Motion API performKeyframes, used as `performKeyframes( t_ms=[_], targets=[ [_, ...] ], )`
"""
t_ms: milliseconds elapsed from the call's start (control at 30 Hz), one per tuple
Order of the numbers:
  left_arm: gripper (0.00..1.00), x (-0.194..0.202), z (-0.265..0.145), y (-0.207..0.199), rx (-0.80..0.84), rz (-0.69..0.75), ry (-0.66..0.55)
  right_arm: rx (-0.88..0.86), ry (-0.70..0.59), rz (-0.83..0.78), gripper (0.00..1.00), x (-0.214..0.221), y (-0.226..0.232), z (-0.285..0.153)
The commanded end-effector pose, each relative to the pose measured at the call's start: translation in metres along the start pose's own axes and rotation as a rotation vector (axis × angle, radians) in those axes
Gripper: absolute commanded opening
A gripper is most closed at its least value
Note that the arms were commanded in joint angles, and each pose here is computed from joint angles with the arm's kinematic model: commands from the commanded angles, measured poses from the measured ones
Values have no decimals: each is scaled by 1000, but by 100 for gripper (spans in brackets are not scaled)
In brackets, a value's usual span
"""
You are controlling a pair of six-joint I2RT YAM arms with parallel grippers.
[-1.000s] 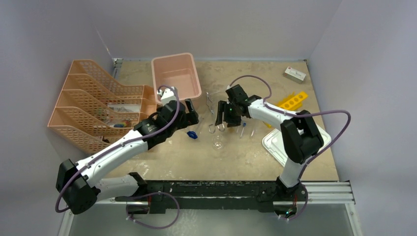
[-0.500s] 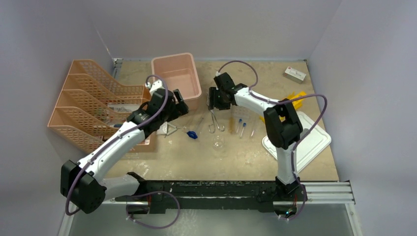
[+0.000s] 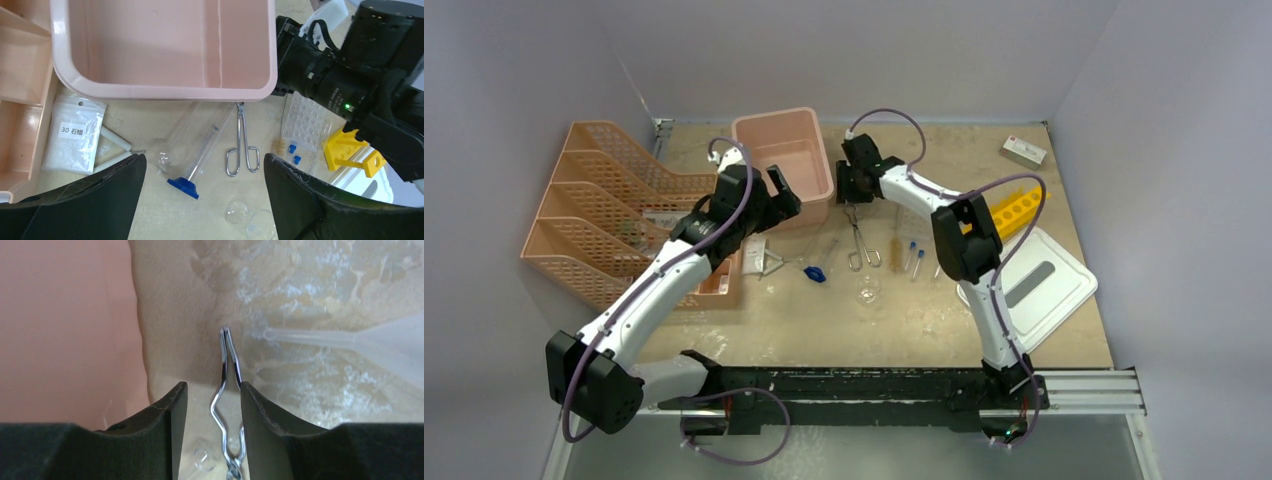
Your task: Organize the chemistry lab equipment
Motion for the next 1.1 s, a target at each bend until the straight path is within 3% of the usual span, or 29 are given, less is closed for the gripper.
performKeyframes(
  t_ms=[0,333,533,700,900,1067],
  targets=[
    [86,-26,-8,-15,48,24,-97,18,-83,-53,44,-33,6,-5],
    [86,-33,-10,-11,15,41,-142,46,-62,-115,39,-25,-1,21],
    [86,-33,-10,-11,25,34,-154,71,-74,-169,24,-24,-7,28],
    [86,-40,-19,-16,82,32,-204,71,-146,-228,24,-30,-10,23],
    [86,-37,-17,-17,99,29,-196,30,-133,-260,23,-24,-7,30],
    [86,-36,-17,-17,105,24,-193,48,-150,-269,14,-21,-12,28]
  ],
)
Point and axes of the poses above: each gripper's point midway between its finger pads, its own z axis out along the fingers, its own y axis along the line the jaws close on, x = y × z, the point moved 6 cm from there along -z, back along the fingers, and after that the axes turned 4 degrees about -z, right-handed, at the moved point
